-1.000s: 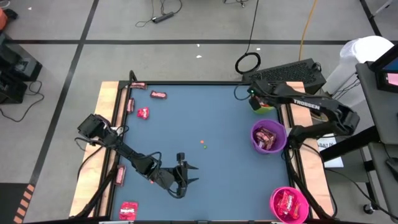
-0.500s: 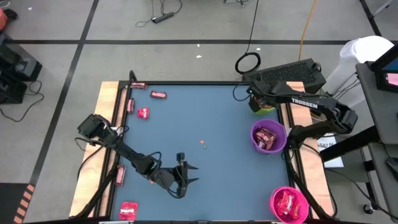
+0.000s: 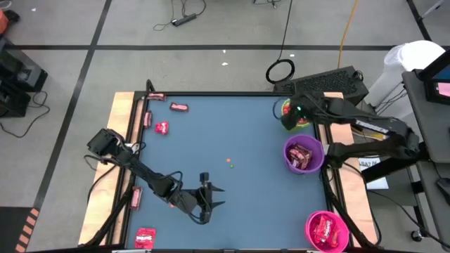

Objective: Organize candy in baskets
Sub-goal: Put the red candy pack into the pink bucket

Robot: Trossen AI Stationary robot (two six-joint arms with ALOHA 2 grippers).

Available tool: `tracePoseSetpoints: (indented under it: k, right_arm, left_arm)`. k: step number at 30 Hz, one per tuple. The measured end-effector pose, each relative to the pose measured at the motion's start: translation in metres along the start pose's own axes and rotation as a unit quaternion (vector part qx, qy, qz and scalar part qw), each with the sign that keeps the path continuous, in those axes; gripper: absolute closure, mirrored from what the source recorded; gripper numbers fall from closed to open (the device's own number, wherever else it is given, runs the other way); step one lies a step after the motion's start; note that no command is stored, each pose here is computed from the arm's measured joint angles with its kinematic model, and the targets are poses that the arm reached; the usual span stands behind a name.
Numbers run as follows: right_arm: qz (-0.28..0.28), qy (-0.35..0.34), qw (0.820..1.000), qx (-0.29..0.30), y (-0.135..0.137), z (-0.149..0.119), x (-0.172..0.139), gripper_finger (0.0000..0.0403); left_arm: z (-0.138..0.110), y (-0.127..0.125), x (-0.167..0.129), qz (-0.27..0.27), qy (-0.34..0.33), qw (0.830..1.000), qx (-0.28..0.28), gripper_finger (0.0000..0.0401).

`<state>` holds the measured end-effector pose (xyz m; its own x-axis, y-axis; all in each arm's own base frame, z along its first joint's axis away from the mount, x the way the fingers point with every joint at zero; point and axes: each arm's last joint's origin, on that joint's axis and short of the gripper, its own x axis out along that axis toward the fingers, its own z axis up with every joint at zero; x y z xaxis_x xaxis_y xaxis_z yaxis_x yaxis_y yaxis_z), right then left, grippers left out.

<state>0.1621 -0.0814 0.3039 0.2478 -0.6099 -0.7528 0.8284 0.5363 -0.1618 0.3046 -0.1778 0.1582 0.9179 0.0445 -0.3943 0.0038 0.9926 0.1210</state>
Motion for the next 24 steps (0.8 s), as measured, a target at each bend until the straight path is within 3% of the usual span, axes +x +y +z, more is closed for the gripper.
tracePoseSetpoints:
  k: [6,12,20,24]
  right_arm:
    - [0.084,-0.051,0.995,-0.026,0.023,-0.024,-0.016,0.0234]
    - [0.173,-0.121,0.976,-0.059,0.056,-0.047,-0.008,0.0234]
    - [0.254,-0.246,0.928,-0.118,0.090,-0.063,0.001,0.0234]
    - [0.269,-0.269,0.915,-0.137,0.100,-0.071,0.005,0.0234]
  left_arm:
    - [0.025,0.007,-0.024,0.021,0.019,1.000,-0.003,0.0199]
    - [0.035,0.045,-0.053,0.115,0.085,0.989,-0.033,0.0199]
    - [0.021,0.116,-0.066,0.236,0.224,0.943,-0.070,0.0199]
    - [0.009,0.144,-0.070,0.273,0.301,0.906,-0.118,0.0199]
